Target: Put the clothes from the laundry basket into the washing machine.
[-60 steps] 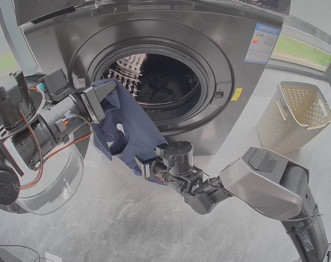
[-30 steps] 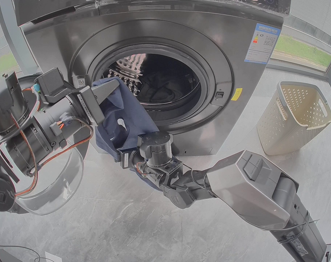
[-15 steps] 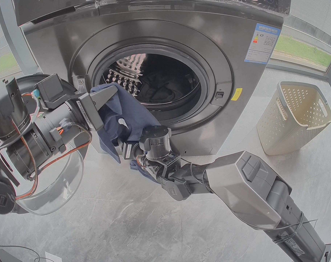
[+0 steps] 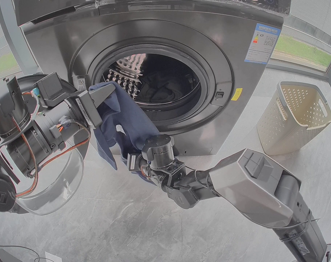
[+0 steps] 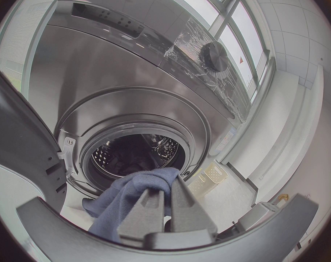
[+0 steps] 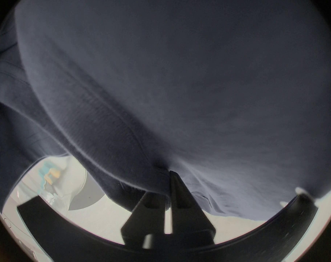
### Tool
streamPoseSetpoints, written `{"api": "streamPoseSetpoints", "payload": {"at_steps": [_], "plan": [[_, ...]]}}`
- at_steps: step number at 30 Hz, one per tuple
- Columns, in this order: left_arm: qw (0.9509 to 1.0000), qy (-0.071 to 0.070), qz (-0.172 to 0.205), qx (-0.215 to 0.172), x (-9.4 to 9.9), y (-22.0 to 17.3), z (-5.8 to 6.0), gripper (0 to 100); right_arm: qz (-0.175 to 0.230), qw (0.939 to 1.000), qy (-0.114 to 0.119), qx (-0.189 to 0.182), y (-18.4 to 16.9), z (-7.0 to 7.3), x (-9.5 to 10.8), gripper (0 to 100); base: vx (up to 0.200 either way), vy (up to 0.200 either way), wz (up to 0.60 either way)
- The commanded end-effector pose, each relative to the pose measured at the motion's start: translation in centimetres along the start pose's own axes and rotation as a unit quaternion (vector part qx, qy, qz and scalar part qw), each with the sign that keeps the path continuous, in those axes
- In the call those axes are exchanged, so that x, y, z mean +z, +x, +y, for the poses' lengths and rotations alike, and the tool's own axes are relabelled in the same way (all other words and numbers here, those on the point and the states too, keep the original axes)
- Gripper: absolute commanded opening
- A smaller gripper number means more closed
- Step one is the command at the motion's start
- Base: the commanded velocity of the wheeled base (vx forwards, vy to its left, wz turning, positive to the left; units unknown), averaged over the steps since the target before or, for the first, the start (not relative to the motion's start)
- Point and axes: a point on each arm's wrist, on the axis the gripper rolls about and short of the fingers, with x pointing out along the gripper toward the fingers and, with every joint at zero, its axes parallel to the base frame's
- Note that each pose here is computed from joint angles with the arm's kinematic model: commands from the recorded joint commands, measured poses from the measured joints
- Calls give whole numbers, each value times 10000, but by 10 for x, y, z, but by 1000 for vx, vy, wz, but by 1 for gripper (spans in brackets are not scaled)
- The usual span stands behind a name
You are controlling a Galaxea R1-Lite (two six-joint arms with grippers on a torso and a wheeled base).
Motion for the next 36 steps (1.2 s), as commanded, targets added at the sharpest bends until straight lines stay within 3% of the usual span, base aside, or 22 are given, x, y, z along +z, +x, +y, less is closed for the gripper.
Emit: {"api": "streamPoseSetpoints", "payload": {"at_steps": [1, 4, 5, 9, 14, 18, 23, 30, 34, 36], "plan": [[9998, 29, 1, 175, 0, 7, 11, 0, 37, 10000, -23, 28, -58, 7, 38, 0, 0, 0, 0], [9997, 44, -46, 232, 2, 7, 15, 0, 205, 9997, -131, -29, -85, 2, 44, 0, 0, 0, 0], [9996, 62, -98, 248, 5, 8, 16, 0, 271, 9993, -252, -92, -110, -4, 54, 0, 0, 0, 0], [9996, 55, -115, 251, 6, 8, 16, 0, 236, 9981, -538, -196, -150, -20, 78, 0, 0, 0, 0], [9995, 65, -134, 262, 7, 3, 15, 0, 142, 9965, -704, -427, -187, -44, 101, 0, 0, 0, 0], [9994, 96, -223, 244, 14, -7, 13, 0, 48, 9957, -868, -305, -218, -51, 114, 0, 0, 0, 0], [9997, 124, -181, 128, 13, -26, 11, 0, -311, 9942, -979, -303, -244, -55, 134, 0, 0, 0, 0], [9994, 126, 15, -310, 6, -56, 7, 0, -1052, 9901, -793, -476, -253, -69, 172, 0, 0, 0, 0], [9982, 129, 187, -549, 0, -62, 9, 0, -1506, 9854, -764, -214, -254, -72, 183, 0, 0, 0, 0], [9982, 159, 166, -548, 2, -64, 12, 0, -1964, 9777, -735, -84, -256, -68, 191, 0, 0, 0, 0]]}}
